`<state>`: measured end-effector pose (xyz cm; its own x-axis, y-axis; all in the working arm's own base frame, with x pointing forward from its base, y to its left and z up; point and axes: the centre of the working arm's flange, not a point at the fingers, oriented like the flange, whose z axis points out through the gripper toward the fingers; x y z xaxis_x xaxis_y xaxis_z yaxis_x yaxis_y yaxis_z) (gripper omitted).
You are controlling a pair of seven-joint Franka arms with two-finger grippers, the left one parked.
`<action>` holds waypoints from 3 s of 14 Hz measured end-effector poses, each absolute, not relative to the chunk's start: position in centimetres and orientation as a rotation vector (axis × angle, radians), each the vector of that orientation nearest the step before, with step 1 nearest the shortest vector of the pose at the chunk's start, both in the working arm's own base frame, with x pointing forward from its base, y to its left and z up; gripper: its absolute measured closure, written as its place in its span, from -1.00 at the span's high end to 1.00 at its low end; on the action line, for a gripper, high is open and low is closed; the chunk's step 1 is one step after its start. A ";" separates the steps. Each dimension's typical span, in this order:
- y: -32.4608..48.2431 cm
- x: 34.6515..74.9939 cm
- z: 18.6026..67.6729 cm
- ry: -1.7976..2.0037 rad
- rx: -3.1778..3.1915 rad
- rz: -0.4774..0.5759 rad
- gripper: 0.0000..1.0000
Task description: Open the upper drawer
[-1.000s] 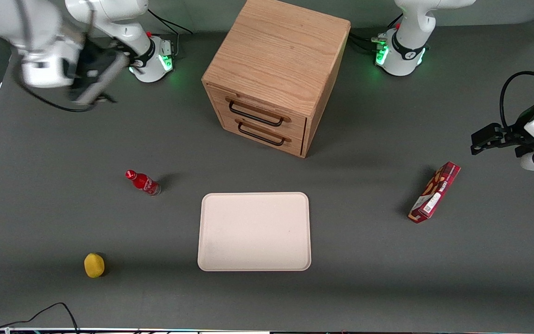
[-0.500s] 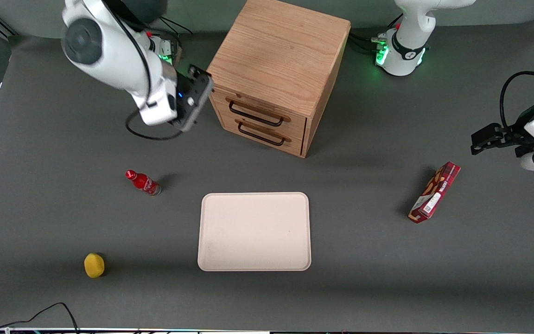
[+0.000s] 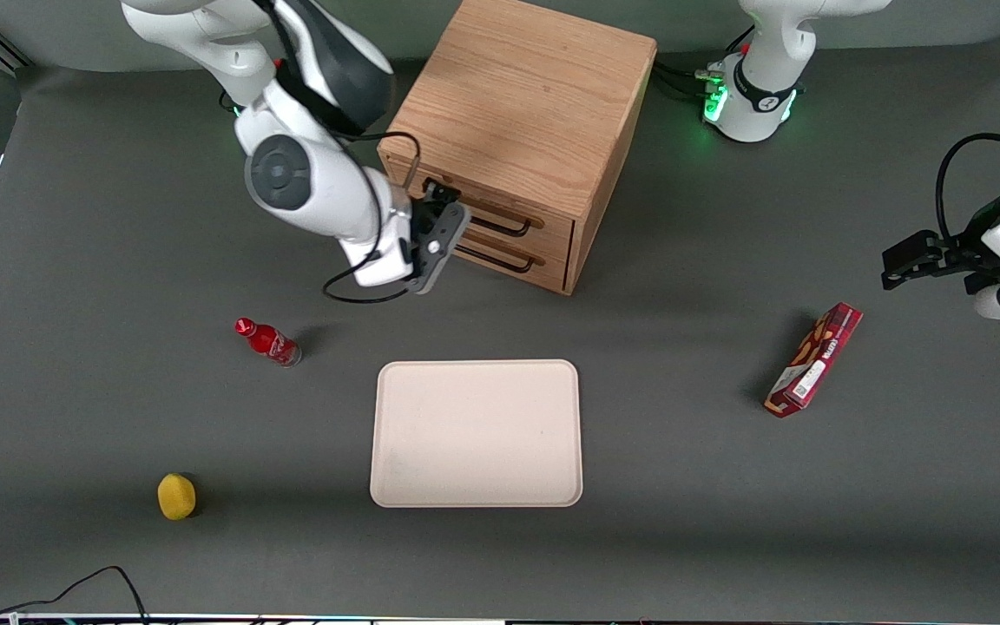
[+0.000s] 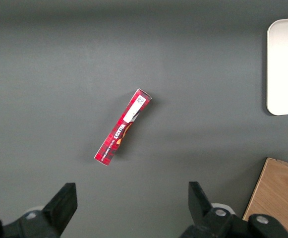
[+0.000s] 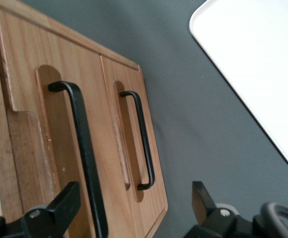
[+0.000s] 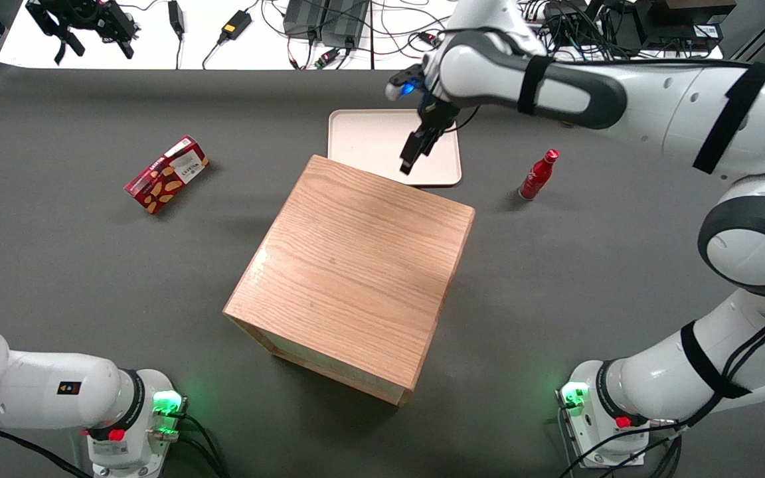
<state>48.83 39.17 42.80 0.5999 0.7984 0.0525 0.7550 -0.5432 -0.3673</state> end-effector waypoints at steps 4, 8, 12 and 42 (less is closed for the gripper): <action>40.6 47.5 41.9 -1.264 -2.481 0.179 1.00; 40.8 47.6 40.5 -1.265 -2.486 0.169 1.00; 40.9 48.1 38.4 -1.257 -2.482 0.187 1.00; 23.1 60.3 66.4 -0.810 -2.874 -0.100 1.00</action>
